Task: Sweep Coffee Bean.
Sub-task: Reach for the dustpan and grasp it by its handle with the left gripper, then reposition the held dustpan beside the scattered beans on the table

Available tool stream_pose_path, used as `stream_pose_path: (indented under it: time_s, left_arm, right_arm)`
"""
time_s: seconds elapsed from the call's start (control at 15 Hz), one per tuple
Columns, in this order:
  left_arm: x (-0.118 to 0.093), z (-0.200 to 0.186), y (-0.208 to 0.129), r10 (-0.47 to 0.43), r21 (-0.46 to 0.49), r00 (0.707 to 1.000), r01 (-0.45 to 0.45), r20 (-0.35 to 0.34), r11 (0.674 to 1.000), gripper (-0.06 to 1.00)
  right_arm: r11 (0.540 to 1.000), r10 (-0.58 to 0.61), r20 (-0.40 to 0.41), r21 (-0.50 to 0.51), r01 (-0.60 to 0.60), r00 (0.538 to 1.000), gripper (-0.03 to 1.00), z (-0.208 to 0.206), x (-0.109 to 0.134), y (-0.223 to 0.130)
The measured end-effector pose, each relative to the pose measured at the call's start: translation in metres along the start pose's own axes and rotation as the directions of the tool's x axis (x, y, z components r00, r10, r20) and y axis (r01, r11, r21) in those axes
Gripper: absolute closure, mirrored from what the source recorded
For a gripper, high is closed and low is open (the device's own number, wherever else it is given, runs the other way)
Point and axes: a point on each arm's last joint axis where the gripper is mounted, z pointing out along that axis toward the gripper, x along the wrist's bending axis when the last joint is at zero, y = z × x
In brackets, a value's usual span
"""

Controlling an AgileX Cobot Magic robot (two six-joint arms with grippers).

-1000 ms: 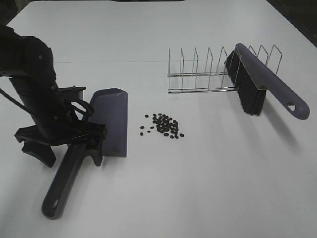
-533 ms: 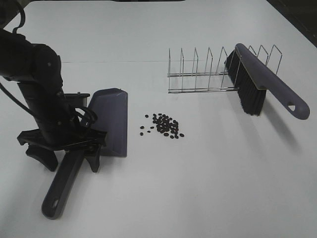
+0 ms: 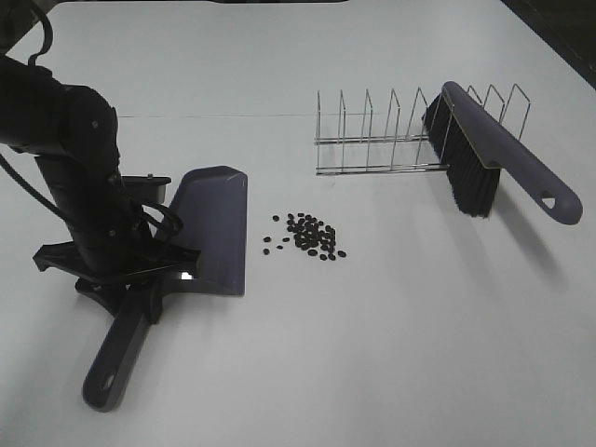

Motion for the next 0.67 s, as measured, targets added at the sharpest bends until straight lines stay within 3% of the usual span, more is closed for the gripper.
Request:
stream_pose_path:
  time_s: [0.33,0.67]
  left_arm:
    - [0.0012,0.0000,0.0006,0.017,-0.006,1.000,-0.017,-0.013,1.000,0.63]
    - [0.0032,-0.0001,-0.0005,0.120,0.010,0.992,-0.120,-0.034,0.993,0.63]
  right_arm:
    - [1.000,0.000,0.000,0.000,0.000,1.000,0.23,0.0000,0.0000,0.0000]
    - [1.000,0.000,0.000,0.000,0.000,1.000,0.23,0.0000,0.0000,0.0000]
